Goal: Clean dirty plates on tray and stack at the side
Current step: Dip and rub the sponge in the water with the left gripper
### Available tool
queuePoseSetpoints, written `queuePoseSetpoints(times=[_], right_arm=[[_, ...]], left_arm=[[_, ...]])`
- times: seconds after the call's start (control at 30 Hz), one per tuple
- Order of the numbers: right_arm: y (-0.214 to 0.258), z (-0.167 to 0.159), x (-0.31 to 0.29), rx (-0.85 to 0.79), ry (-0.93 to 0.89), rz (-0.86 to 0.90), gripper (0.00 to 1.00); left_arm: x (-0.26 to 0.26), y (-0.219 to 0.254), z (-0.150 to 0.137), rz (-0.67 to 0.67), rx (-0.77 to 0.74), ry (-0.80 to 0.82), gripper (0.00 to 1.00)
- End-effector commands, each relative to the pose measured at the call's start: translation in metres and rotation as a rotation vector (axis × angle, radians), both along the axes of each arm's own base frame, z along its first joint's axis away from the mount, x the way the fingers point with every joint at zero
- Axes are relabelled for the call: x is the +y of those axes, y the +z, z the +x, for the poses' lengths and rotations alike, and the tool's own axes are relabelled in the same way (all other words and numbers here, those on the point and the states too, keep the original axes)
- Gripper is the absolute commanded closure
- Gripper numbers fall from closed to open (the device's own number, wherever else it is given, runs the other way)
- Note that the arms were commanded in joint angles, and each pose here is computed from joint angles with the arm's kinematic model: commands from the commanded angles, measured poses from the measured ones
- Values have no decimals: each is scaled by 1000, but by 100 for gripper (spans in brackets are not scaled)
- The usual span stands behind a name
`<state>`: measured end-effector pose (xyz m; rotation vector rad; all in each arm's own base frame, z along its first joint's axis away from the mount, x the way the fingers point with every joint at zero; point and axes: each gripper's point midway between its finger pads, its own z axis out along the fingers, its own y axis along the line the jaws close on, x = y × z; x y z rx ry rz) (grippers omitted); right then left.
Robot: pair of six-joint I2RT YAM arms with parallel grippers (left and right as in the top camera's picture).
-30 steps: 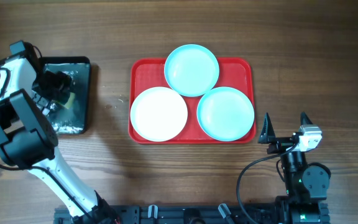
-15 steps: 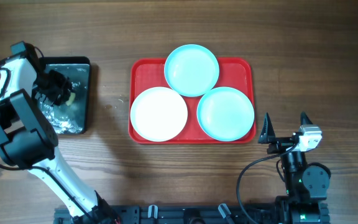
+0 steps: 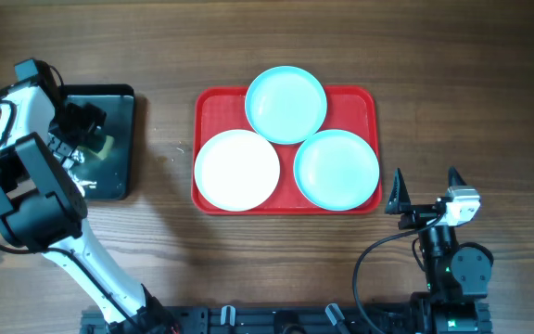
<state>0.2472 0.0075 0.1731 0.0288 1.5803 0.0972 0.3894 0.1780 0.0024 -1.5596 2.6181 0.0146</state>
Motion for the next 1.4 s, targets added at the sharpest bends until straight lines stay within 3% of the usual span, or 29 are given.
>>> queuePoseSetpoints(times=[0.0,0.03,0.07,0.17,0.2,0.23,0.27,0.47,0.83,0.93,1.07,1.17,1.27,1.37], right_arm=[[2,0,0,-9,0,-13,0],[2,0,0,-9,0,-13,0],[2,0,0,-9,0,-13,0],[2,0,0,-9,0,-13,0],[2,0,0,-9,0,-13,0],[2,0,0,-9,0,-13,0],[2,0,0,-9,0,-13,0],[2,0,0,-9,0,-13,0],[2,0,0,-9,0,-13,0],[2,0,0,-9,0,-13,0],[2,0,0,-9,0,-13,0],[2,0,0,-9,0,-13,0],[2,0,0,-9,0,-13,0],[2,0,0,-9,0,-13,0]], left_arm=[[-9,-14,-7,-57,29,-1,32],[-9,-14,-7,-55,29,-1,50],[-9,-14,-7,-54,29,-1,59],[-8,-14,-6,-52,25,-1,67],[-8,-14,-5,-52,23,-1,75],[-8,-14,-6,-52,24,-1,91],[-8,-14,-6,-52,24,-1,96],[-9,15,-6,-38,-11,-2,96],[-29,166,1,-6,-364,-41,96],[-22,158,1,45,-345,-35,96],[-28,85,3,19,-242,-50,96],[-31,66,-3,-6,-184,-49,96],[-29,91,-4,14,-203,-75,96],[-30,151,-2,51,-286,-80,96]])
